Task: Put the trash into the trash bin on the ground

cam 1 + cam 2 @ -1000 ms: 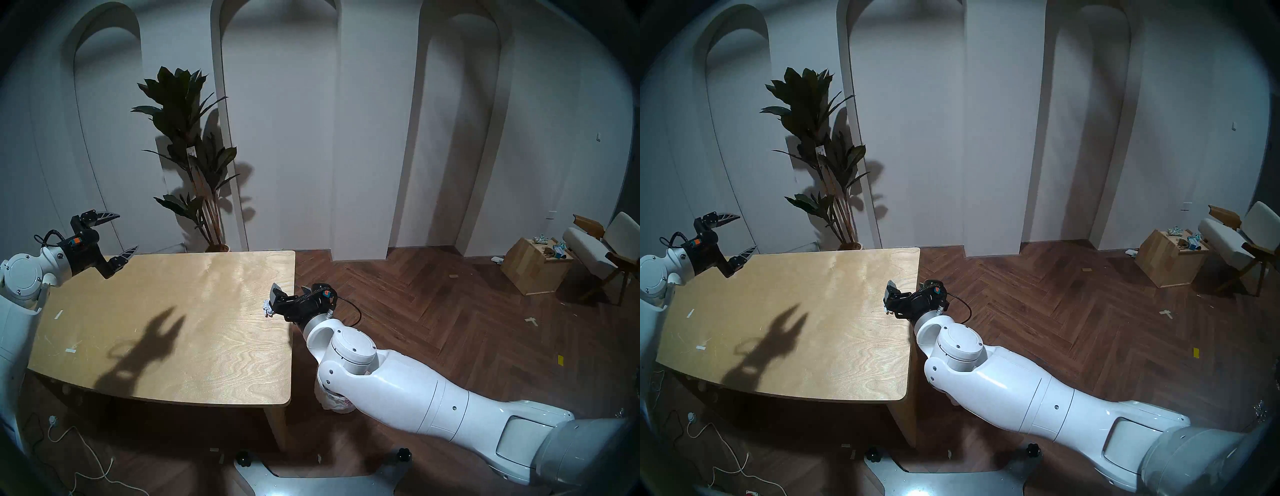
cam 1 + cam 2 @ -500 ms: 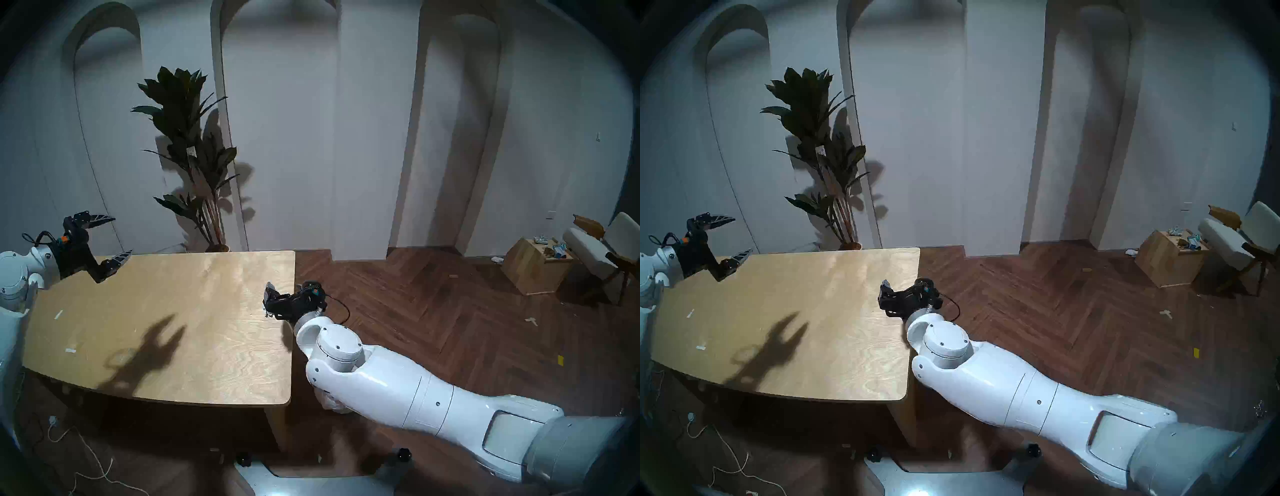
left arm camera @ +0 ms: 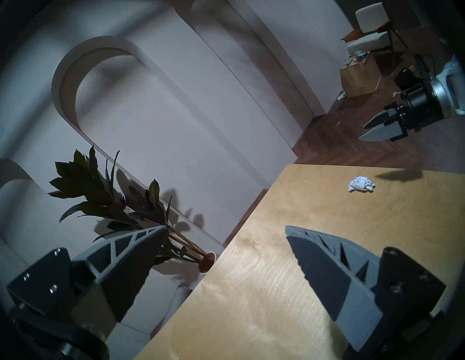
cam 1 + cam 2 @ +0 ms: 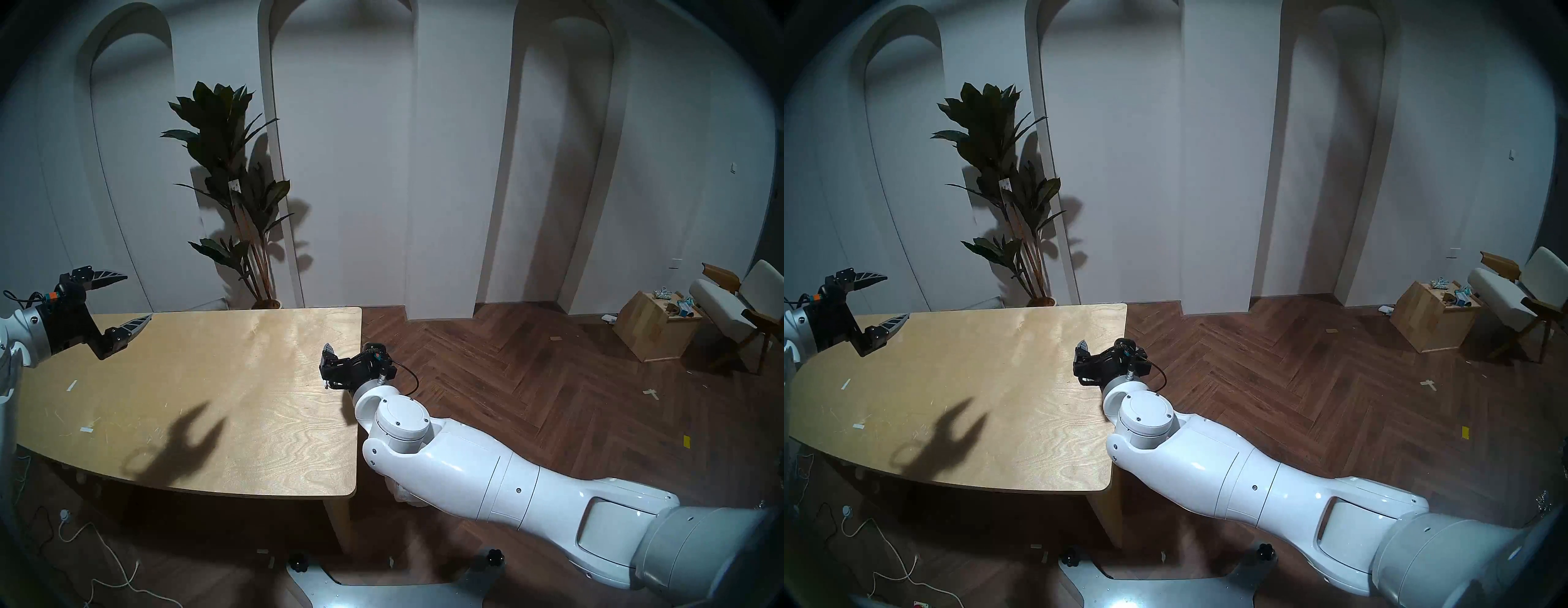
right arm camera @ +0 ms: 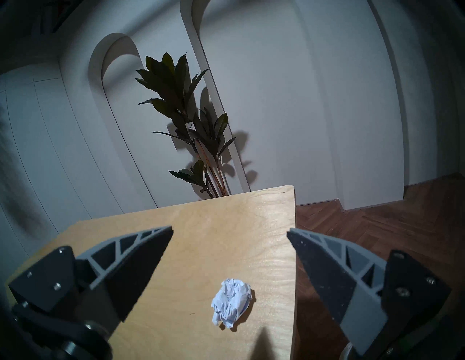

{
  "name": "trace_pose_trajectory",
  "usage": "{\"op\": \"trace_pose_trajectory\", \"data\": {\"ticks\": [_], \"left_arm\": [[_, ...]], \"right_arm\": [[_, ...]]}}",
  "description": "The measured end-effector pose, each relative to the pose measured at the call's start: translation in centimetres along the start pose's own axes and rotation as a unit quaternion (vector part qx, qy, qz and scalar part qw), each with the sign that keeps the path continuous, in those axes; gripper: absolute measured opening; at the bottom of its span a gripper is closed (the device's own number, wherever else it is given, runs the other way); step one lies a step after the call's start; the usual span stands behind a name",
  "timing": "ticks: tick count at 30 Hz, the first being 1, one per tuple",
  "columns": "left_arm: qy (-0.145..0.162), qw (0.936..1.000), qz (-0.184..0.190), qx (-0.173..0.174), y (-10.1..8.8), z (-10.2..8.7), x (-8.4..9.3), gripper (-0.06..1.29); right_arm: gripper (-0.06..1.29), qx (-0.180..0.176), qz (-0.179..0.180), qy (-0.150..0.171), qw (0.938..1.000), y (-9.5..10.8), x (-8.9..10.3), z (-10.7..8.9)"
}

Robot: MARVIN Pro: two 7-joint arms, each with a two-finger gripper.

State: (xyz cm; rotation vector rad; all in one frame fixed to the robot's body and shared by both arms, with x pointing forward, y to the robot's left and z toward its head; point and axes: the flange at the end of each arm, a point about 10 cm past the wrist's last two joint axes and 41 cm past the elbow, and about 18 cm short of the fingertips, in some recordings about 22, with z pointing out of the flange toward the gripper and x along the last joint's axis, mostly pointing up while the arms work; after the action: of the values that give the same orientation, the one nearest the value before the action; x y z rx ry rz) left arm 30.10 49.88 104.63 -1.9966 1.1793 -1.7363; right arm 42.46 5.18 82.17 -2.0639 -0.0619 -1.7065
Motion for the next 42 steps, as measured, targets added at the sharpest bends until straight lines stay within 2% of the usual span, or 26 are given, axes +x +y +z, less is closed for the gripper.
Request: {"op": "trace_pose_trajectory", "data": {"ticks": [14, 16, 20, 26, 33, 42], "left_arm": [[-0.051, 0.9964, -0.067, -0.012, 2.4, -5.8, 2.6, 1.24], [-0.075, 0.9939, -0.081, 0.000, 2.6, -7.2, 3.1, 1.24], [-0.113, 0.9880, -0.103, 0.018, 2.5, -8.2, 2.8, 1.24], [-0.157, 0.9787, -0.126, 0.040, 2.3, -8.6, 1.9, 1.24], [-0.175, 0.9735, -0.135, 0.057, 1.8, -8.7, 1.3, 1.24], [-0.182, 0.9714, -0.138, 0.063, 1.5, -8.8, 1.2, 1.24]], "right_arm": [[1.23, -0.017, -0.016, 0.023, 0.9995, -1.1, -1.2, 0.6], [1.23, -0.021, -0.016, 0.040, 0.9989, -1.3, -1.2, 0.6], [1.23, -0.027, -0.013, 0.063, 0.9976, -1.3, -1.0, 0.7], [1.23, -0.034, -0.010, 0.089, 0.9954, -1.1, -0.9, 0.9], [1.23, -0.034, -0.007, 0.105, 0.9939, -1.1, -0.6, 0.9], [1.23, -0.026, -0.008, 0.109, 0.9937, -1.6, -0.6, 0.7]]}}
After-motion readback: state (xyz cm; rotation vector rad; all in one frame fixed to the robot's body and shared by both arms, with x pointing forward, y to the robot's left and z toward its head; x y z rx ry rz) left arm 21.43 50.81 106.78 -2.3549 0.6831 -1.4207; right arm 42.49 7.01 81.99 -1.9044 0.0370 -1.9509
